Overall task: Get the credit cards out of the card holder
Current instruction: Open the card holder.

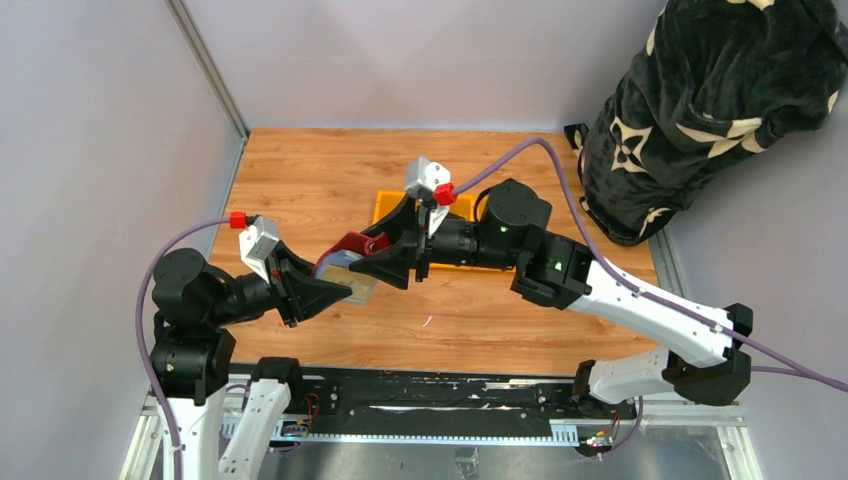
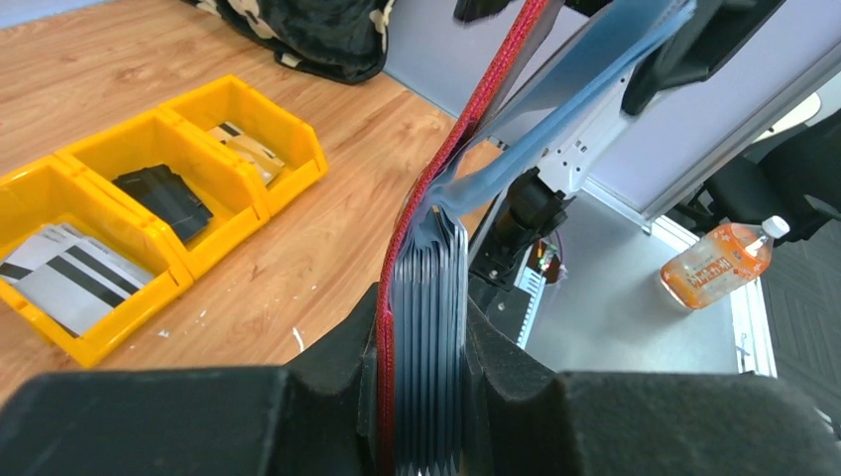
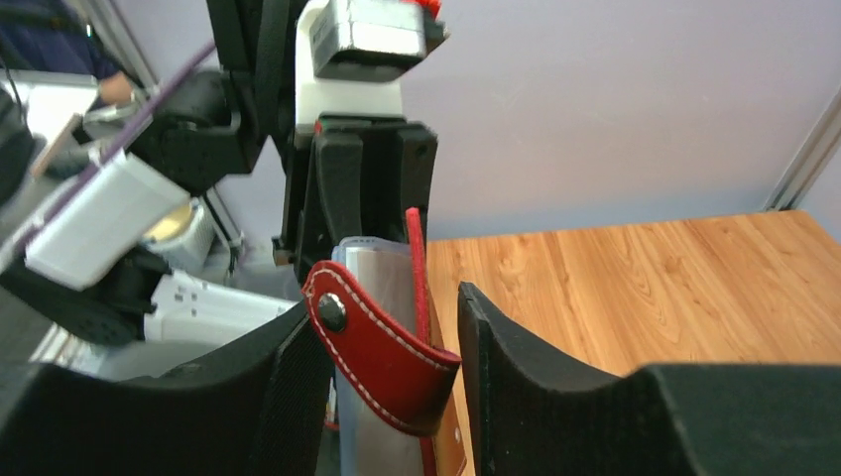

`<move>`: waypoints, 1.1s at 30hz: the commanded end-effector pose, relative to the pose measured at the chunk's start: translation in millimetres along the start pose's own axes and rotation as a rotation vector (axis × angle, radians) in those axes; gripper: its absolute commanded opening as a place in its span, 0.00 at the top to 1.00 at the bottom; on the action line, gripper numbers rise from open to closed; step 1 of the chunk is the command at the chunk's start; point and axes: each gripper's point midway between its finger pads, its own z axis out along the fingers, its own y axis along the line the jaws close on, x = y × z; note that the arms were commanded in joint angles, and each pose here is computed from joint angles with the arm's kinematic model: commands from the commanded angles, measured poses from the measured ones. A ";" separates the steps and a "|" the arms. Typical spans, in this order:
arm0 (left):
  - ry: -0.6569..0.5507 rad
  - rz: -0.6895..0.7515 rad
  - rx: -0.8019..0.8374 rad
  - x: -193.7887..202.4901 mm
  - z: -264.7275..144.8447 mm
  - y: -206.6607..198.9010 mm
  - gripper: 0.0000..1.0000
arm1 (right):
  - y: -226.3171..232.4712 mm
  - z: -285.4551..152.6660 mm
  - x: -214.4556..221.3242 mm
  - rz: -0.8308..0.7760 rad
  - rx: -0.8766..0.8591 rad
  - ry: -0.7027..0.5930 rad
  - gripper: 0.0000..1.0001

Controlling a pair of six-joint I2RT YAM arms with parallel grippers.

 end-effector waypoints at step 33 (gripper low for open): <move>0.037 0.089 0.055 -4.7 -7.8 -22.2 0.29 | 7.7 -39.1 -26.9 0.188 0.056 -0.416 1.00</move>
